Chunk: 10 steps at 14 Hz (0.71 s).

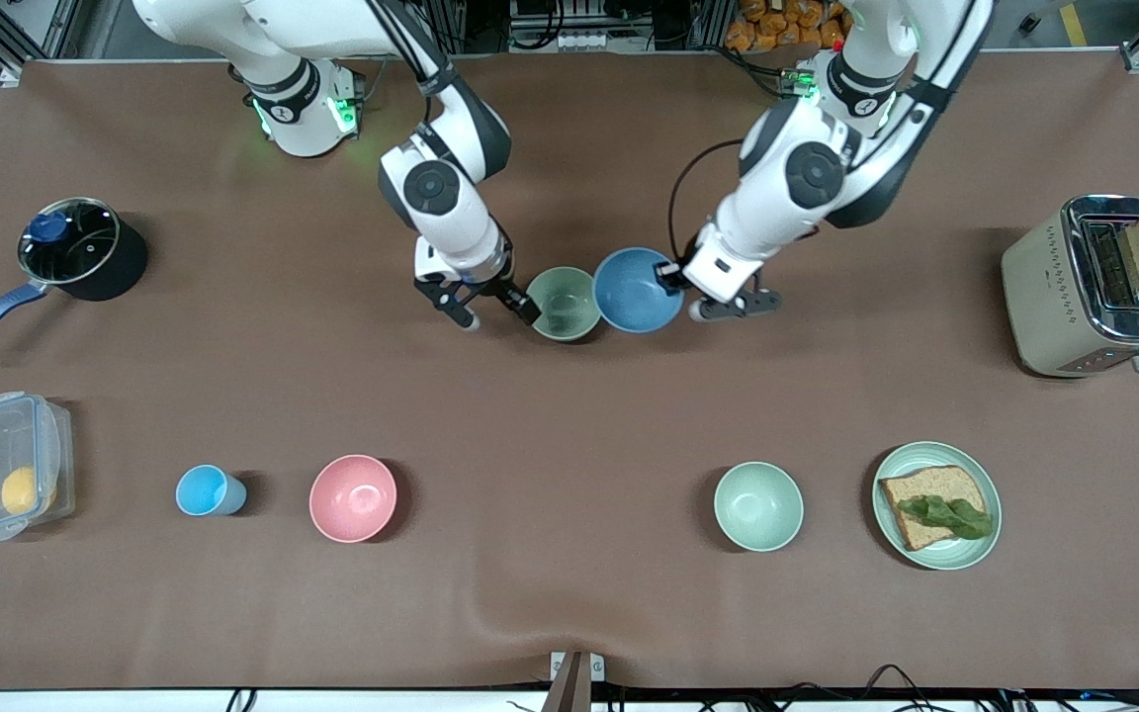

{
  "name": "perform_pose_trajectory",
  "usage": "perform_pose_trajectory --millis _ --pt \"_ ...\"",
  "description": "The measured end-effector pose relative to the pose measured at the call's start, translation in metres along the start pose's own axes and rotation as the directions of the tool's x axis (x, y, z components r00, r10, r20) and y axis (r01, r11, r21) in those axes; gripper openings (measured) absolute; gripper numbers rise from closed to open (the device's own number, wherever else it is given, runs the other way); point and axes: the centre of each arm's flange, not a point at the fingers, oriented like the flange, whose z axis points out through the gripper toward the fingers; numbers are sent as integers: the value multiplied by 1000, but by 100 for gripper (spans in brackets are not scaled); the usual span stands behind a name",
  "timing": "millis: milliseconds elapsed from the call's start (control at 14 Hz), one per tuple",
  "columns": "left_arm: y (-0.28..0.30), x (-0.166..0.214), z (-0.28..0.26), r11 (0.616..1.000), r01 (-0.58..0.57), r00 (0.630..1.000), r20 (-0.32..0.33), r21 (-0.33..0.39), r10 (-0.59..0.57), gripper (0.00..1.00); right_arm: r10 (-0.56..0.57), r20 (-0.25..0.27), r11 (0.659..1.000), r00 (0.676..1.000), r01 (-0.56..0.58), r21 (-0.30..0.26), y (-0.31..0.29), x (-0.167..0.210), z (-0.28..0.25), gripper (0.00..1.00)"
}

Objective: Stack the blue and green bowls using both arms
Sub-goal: 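Slide the green bowl and blue bowl toward each other at table center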

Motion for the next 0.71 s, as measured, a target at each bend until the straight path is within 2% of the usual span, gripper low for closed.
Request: perform_pose_trajectory --millis 143,286,429,571,714 --pt "15 -20 12 1000 -1 1000 3 -8 1 6 72 31 997 997 -72 7 -6 19 -9 100" --pt "21 -28 23 1000 1 1000 11 -18 -1 6 157 86 987 984 -158 11 -4 39 -11 100" --pt "19 -25 31 1000 9 1000 20 -24 -9 6 217 185 975 959 -223 11 2 52 -6 100" --pt "19 -23 38 1000 16 999 31 -27 -15 6 266 290 958 919 -286 28 6 57 4 100" --pt "23 -19 44 999 17 999 48 -35 -15 6 312 362 938 878 -346 29 10 56 17 100"
